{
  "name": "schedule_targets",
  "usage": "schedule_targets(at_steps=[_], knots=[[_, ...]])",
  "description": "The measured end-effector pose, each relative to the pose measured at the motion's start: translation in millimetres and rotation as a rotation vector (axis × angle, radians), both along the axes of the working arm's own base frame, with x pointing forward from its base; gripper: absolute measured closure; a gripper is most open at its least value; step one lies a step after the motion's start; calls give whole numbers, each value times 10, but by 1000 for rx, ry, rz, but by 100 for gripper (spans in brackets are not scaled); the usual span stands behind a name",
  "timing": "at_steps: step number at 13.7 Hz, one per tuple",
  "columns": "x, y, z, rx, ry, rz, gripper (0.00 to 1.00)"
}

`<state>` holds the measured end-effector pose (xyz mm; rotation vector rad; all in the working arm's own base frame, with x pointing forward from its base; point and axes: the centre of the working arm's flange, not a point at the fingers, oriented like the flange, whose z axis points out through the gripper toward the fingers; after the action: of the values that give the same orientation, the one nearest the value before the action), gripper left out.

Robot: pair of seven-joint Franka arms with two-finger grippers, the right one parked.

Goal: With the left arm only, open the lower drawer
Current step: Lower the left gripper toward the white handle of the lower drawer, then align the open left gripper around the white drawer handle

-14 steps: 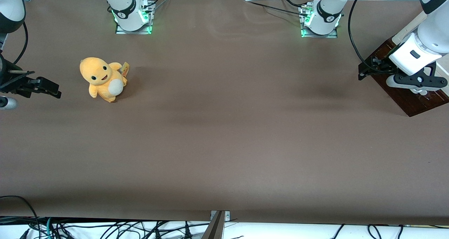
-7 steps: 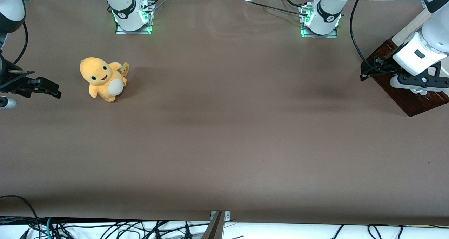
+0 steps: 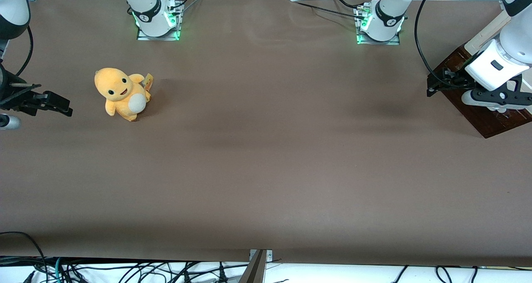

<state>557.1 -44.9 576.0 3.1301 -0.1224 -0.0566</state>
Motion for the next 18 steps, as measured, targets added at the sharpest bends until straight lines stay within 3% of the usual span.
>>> schedule_targets(at_steps=[10, 12, 13, 15, 16, 18], knots=[[145, -74, -260, 2, 45, -12, 0], [118, -61, -303, 11, 79, -12, 0], [84, -39, -339, 30, 115, -14, 0], [-28, 45, -436, 103, 222, -17, 0], [-76, 96, -478, 147, 269, -18, 0], [-106, 231, -556, 259, 327, -11, 0]])
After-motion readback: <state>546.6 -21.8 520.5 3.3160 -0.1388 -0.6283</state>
